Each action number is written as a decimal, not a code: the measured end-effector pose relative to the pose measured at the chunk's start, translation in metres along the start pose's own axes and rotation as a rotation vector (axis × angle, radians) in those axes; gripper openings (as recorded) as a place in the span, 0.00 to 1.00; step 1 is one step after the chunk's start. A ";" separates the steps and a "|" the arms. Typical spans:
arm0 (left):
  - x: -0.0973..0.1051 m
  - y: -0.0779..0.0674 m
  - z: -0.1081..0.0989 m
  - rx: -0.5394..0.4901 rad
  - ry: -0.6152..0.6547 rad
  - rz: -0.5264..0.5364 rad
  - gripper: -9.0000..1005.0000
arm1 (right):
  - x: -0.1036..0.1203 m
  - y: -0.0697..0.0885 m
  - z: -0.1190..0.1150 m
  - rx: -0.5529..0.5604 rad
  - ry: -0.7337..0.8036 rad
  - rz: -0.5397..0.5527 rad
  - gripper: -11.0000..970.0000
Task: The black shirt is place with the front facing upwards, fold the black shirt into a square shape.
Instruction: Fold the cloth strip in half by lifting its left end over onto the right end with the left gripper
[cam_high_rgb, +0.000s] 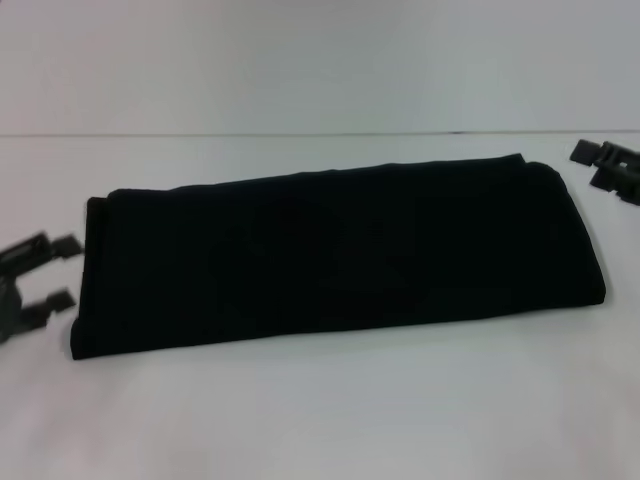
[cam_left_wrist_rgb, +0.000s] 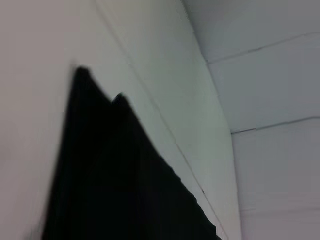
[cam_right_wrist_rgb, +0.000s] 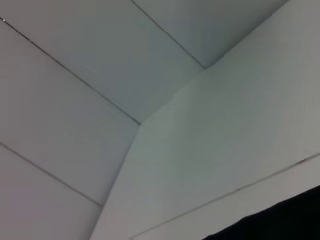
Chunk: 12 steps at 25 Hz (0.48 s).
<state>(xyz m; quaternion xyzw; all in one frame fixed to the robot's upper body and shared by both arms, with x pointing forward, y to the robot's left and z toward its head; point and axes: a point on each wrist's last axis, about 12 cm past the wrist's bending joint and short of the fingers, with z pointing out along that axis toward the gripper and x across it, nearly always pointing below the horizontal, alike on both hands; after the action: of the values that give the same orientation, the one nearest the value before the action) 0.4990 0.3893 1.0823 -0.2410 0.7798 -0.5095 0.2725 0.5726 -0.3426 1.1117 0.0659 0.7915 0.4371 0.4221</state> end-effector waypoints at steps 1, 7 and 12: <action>0.005 0.005 -0.003 0.000 -0.001 -0.033 0.80 | 0.004 -0.001 0.000 -0.009 0.002 0.005 0.78; 0.023 0.026 -0.002 -0.056 0.004 -0.152 0.89 | 0.004 0.000 0.004 -0.023 -0.007 -0.011 0.85; 0.031 0.035 0.004 -0.081 0.016 -0.207 0.89 | 0.001 0.000 0.003 -0.031 -0.016 -0.022 0.85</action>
<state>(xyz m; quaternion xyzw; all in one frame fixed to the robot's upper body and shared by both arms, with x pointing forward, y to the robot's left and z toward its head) 0.4751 0.3792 1.0434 -0.3269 0.7728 -0.5050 0.2022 0.5744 -0.3399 1.1106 0.0541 0.7820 0.4440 0.4340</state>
